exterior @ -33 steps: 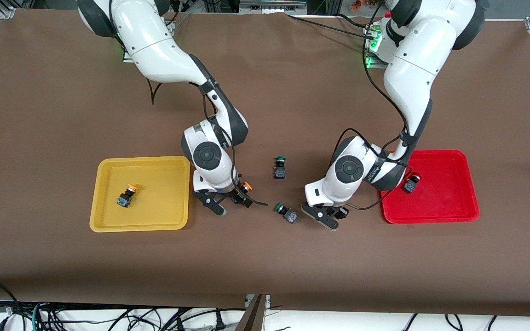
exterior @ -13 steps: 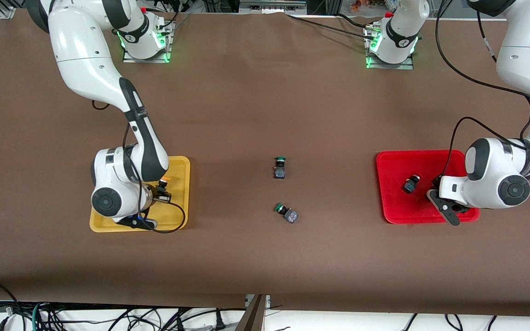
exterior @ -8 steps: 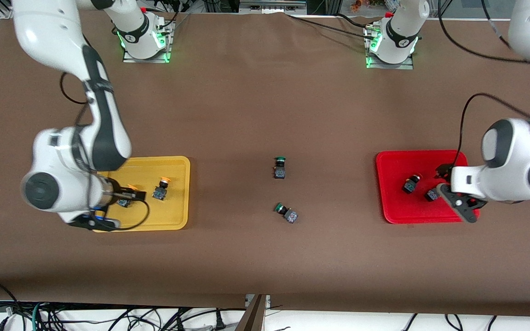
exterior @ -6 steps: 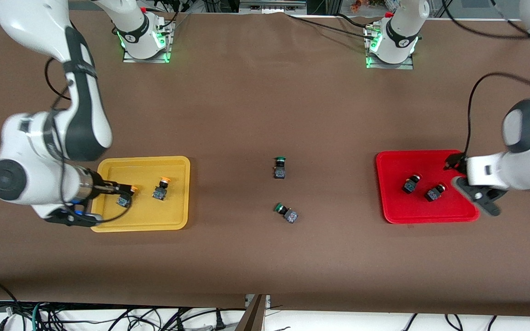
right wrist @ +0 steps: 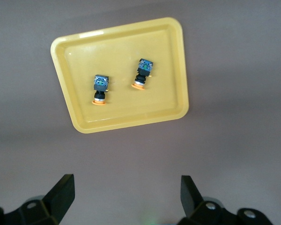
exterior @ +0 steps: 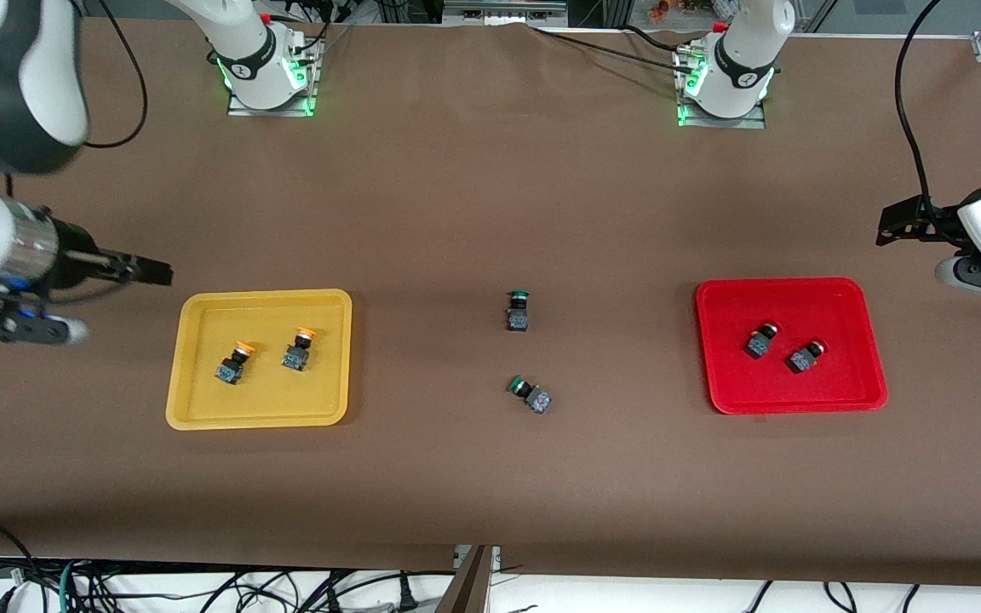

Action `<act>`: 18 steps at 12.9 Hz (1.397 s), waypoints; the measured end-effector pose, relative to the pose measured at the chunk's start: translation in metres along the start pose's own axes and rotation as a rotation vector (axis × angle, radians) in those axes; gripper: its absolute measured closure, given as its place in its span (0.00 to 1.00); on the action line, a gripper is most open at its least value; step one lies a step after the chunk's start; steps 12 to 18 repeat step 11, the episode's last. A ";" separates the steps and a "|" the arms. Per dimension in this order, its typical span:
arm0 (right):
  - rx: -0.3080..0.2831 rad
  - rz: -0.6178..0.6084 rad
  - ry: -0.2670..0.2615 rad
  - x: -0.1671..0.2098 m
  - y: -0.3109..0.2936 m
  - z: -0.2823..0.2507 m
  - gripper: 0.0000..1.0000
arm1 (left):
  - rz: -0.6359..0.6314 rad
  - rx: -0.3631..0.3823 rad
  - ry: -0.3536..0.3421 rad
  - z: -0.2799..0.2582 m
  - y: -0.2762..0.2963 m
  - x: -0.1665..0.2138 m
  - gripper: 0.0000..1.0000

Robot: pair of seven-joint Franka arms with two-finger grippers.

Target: Place red and yellow buttons in trays

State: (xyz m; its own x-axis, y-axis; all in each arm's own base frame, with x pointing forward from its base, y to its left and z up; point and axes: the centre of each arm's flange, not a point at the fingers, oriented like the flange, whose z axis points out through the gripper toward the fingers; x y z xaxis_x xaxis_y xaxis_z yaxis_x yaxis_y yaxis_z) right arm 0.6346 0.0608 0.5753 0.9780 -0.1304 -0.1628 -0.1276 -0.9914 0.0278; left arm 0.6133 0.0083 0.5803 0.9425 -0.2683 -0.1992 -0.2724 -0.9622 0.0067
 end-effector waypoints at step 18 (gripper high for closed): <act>0.033 -0.006 0.058 -0.095 0.051 -0.061 0.00 | -0.296 0.013 0.188 0.033 0.018 -0.057 0.00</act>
